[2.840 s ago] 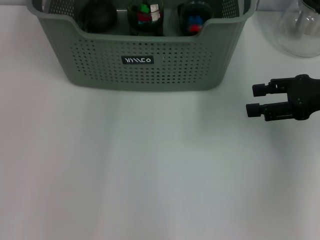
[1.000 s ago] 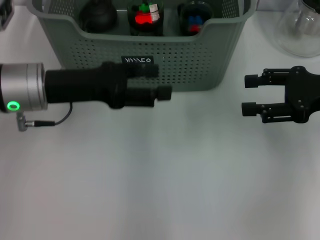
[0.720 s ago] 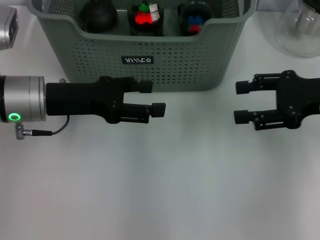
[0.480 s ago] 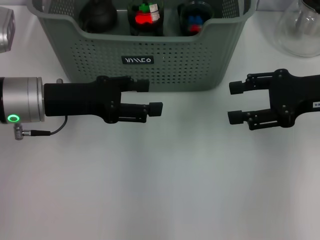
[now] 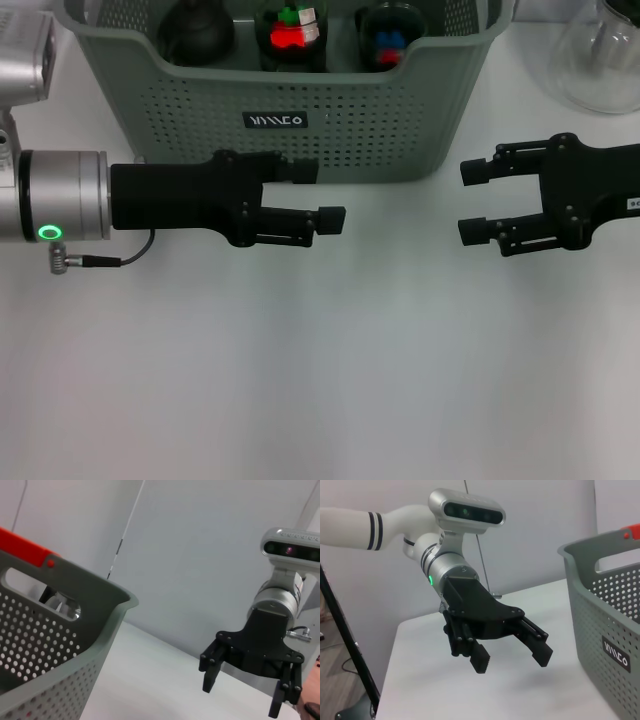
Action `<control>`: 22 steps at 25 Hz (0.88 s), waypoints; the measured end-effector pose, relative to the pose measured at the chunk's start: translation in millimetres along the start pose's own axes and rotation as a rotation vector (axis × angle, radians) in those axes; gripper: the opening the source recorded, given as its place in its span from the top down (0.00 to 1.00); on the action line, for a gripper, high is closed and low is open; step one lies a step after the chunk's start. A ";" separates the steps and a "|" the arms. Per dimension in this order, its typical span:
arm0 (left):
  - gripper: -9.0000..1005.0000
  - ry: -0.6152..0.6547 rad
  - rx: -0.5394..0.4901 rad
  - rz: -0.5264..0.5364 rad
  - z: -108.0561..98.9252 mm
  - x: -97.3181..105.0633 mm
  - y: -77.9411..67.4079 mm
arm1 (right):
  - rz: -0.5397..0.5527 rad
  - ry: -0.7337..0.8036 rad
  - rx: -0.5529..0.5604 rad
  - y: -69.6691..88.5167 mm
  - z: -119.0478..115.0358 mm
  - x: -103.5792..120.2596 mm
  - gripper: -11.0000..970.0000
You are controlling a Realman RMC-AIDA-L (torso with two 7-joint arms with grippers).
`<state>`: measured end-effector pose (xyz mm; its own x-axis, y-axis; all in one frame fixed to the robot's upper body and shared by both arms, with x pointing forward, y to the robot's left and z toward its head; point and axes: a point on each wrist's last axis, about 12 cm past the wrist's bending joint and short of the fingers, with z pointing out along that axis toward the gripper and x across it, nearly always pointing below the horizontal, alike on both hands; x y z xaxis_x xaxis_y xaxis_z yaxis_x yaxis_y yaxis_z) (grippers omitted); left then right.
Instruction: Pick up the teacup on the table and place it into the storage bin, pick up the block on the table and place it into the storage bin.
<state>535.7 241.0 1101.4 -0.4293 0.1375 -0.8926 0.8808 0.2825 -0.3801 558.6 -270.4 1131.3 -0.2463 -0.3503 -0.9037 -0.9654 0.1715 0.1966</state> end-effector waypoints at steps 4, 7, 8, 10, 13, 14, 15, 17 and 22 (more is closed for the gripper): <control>0.14 0.006 0.000 0.026 0.4 0.8 0.1 | -0.002 0.001 0.005 -1.0 2.4 -0.5 0.19; 0.14 0.023 0.001 0.031 0.7 3.4 0.1 | -0.005 0.000 0.006 -1.1 3.8 -0.7 0.19; 0.14 0.027 0.001 0.031 0.7 3.9 0.2 | -0.005 0.000 0.006 -1.2 4.0 -0.8 0.19; 0.14 0.037 0.000 0.030 0.7 5.2 0.2 | -0.003 0.000 0.005 -1.2 4.6 -0.9 0.19; 0.14 0.045 -0.006 0.029 0.7 6.2 1.0 | -0.004 0.001 0.000 -0.9 6.1 -1.2 0.19; 0.14 0.045 -0.010 0.027 0.9 6.7 1.3 | -0.005 0.001 -0.001 -0.8 6.6 -1.2 0.19; 0.14 0.046 -0.013 0.025 1.2 7.4 1.6 | -0.006 0.000 -0.001 -0.8 6.9 -1.3 0.19; 0.14 0.049 -0.017 0.015 1.8 9.9 2.0 | -0.008 0.001 -0.002 -0.8 7.2 -1.5 0.19; 0.14 0.061 -0.018 0.009 2.0 12.4 2.3 | -0.013 0.003 -0.008 -0.7 8.7 -2.2 0.19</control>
<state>532.7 241.4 1089.0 -0.4336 0.1979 -0.8791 0.8811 0.2977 -0.3675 560.5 -261.7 1129.8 -0.2339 -0.3550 -0.9052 -0.9691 0.1598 0.1877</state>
